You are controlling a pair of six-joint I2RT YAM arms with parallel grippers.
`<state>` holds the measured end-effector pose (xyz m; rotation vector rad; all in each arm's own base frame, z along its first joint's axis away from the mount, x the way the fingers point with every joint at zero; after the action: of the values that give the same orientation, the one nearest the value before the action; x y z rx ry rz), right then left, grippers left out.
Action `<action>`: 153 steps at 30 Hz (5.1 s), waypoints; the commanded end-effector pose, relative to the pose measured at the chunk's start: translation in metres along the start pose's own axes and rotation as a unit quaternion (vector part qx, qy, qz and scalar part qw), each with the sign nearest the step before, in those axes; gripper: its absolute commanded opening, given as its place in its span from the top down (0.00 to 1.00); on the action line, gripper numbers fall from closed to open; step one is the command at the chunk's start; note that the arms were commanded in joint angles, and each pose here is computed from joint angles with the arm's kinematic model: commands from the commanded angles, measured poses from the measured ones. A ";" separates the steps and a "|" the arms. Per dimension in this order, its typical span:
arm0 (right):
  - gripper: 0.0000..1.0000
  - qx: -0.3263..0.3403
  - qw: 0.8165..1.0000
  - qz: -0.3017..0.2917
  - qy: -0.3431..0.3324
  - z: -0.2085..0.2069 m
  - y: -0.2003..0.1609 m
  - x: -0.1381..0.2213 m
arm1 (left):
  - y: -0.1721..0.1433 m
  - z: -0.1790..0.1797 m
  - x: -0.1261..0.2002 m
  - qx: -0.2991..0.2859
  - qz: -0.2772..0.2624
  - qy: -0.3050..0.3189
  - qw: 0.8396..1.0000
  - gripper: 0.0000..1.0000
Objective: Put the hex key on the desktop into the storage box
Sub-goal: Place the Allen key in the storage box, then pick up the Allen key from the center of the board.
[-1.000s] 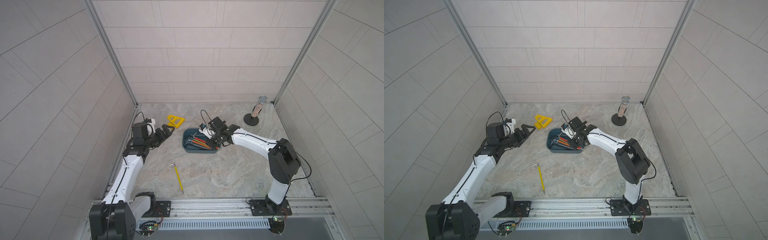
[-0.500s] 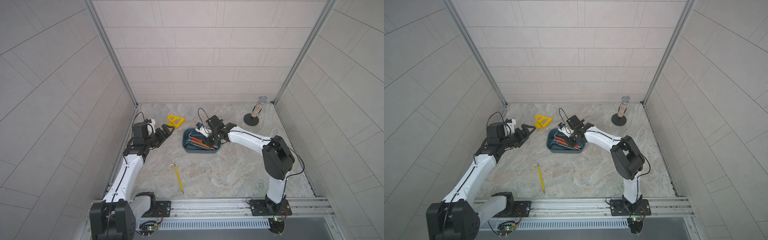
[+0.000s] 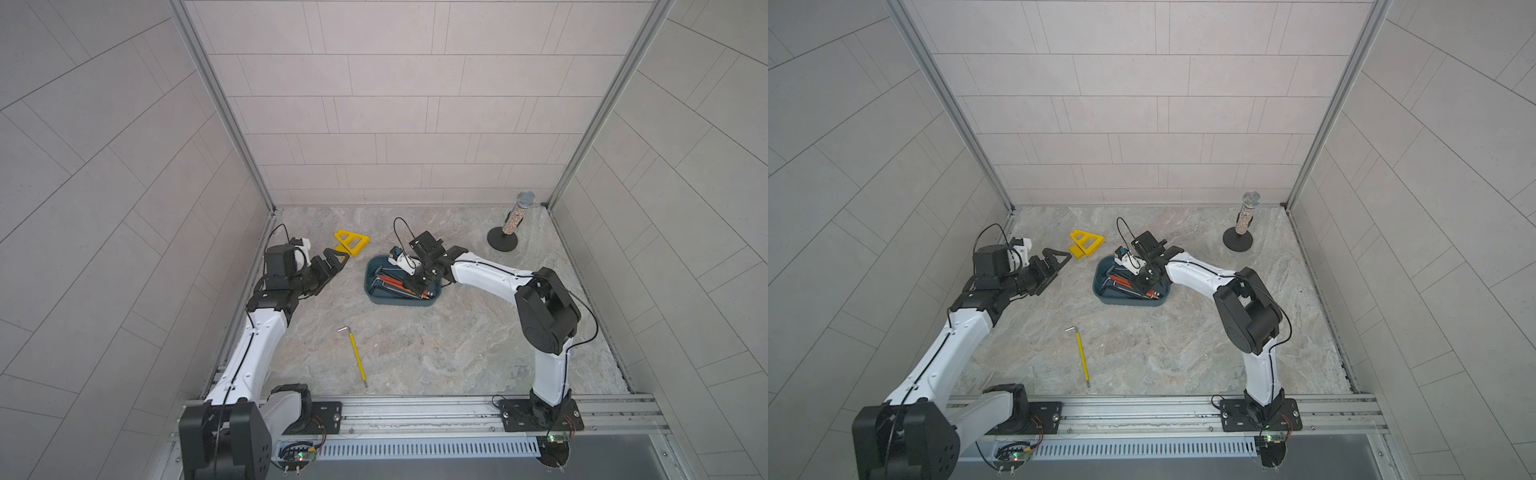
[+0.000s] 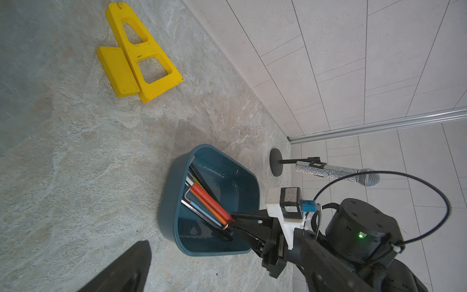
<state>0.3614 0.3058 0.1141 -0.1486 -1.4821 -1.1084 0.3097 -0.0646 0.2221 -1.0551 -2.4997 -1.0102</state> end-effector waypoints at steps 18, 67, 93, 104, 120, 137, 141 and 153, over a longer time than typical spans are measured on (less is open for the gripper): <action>0.53 -0.004 0.998 -0.055 -0.022 -0.005 0.023 0.021 | -0.004 0.006 -0.001 -0.005 0.003 0.013 1.000 0.00; 0.27 -0.184 0.976 -0.099 -0.063 0.111 -0.091 0.097 | -0.005 0.019 0.039 -0.076 -0.029 0.126 0.989 0.00; 0.35 -0.157 0.986 -0.030 -0.056 0.201 -0.062 0.021 | 0.008 0.054 0.051 -0.021 -0.043 0.188 0.981 0.00; 0.40 -0.150 0.986 0.008 -0.067 0.221 -0.065 -0.025 | 0.013 0.064 0.057 0.001 -0.054 0.204 0.977 0.00; 0.47 -0.141 0.985 0.038 -0.093 0.230 -0.072 -0.063 | 0.018 0.069 0.060 0.023 -0.067 0.193 0.979 0.00; 0.53 -0.155 0.976 0.031 -0.149 0.200 -0.088 -0.057 | 0.019 0.069 0.059 0.029 -0.070 0.180 0.981 0.00; 0.54 -0.150 0.977 0.025 -0.150 0.197 -0.086 -0.051 | 0.019 0.069 0.058 0.031 -0.069 0.176 0.981 0.00; 0.57 -0.138 0.985 0.033 -0.098 0.221 -0.083 -0.071 | 0.019 0.069 0.058 0.031 -0.070 0.176 0.981 0.00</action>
<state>0.1735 0.4426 0.0558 -0.5159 -1.4792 -1.2897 0.2836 0.0210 0.2050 -0.6353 -2.3016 -1.0380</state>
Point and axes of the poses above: each gripper's point midway between its finger pads, its own x axis back along the fingers, its own z axis along the line the jaws close on, y = z × x, the point moved 3 cm from there along x, back along the fingers, and after that the axes turned 9 degrees about -x, right-handed, at the moved point
